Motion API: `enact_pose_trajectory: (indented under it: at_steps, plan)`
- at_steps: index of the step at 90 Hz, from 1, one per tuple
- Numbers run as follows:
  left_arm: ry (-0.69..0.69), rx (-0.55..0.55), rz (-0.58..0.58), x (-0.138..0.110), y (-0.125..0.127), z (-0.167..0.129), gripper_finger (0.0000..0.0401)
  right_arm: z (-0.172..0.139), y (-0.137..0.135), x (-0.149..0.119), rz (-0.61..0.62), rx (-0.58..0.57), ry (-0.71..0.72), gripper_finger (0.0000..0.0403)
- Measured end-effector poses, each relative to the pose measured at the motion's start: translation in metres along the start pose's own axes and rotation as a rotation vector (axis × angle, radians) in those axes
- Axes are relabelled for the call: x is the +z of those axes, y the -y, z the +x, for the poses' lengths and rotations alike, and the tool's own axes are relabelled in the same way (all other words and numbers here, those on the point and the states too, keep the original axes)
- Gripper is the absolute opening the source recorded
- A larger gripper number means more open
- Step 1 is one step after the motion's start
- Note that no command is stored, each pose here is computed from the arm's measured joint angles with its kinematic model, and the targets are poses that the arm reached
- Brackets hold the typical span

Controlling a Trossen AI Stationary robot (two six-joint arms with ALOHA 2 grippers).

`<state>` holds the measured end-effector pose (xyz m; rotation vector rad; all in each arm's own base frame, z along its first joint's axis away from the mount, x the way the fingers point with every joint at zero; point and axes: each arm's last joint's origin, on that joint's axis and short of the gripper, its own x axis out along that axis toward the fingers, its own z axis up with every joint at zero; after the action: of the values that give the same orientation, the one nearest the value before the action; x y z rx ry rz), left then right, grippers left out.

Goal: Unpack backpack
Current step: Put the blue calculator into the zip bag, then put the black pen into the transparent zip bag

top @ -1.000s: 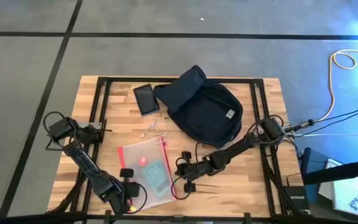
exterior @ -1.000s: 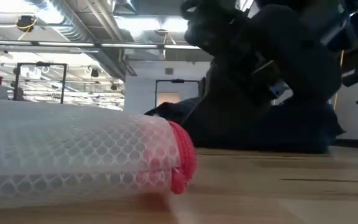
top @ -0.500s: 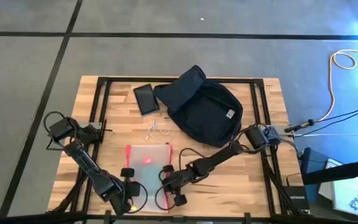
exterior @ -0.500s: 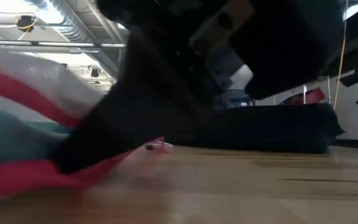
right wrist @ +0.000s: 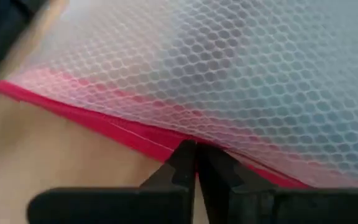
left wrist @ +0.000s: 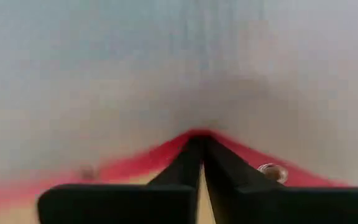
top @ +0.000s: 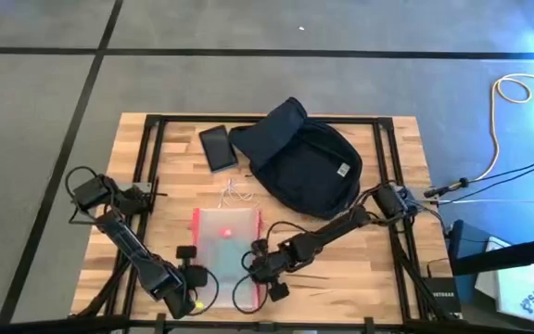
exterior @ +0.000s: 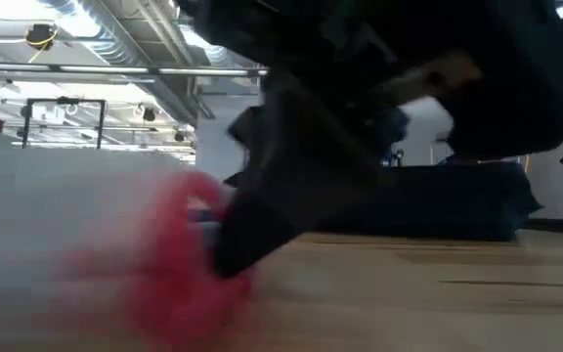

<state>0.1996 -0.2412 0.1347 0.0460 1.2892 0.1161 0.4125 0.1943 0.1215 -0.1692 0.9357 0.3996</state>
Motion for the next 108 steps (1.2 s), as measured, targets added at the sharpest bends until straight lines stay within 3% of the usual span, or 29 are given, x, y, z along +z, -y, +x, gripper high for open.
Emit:
enact_pose_trajectory:
  at_steps: [8, 22, 31, 56, 71, 81, 89, 102, 108]
  plan:
    - [-0.08, -0.02, -0.069, -0.002, 0.0, -0.003, 0.0, -0.012, -0.003, -0.004, -0.005, -0.05, -0.08, 0.0]
    - [-0.037, -0.162, 0.026, 0.004, 0.02, -0.019, 0.0, -0.026, -0.007, -0.008, -0.009, -0.089, -0.17, 0.0]
    - [-0.019, -0.054, 0.01, 0.006, 0.012, -0.033, 0.0, -0.031, -0.009, -0.009, -0.009, -0.109, -0.188, 0.0]
    - [-0.163, 0.451, -0.293, 0.003, -0.049, -0.053, 0.0, -0.041, -0.015, -0.01, -0.01, -0.149, -0.212, 0.0]
    - [-0.383, 0.584, -0.423, 0.016, -0.084, -0.055, 0.0004, -0.042, -0.019, -0.011, 0.001, -0.094, -0.228, 0.0]
    - [-0.442, 0.549, -0.349, 0.029, -0.099, -0.05, 0.002, -0.042, -0.02, -0.011, -0.001, -0.058, -0.23, 0.0]
    - [-0.514, 0.509, -0.222, 0.034, -0.113, -0.043, 0.0041, -0.042, -0.02, -0.011, -0.001, -0.053, -0.231, 0.0]
    - [-0.762, 0.408, 0.054, 0.029, -0.143, -0.026, 0.0074, -0.042, -0.02, -0.011, 0.012, -0.047, -0.23, 0.0]
    - [-0.856, 0.316, 0.098, 0.03, -0.163, -0.019, 0.0081, -0.042, -0.02, -0.01, 0.006, -0.042, -0.227, 0.0]
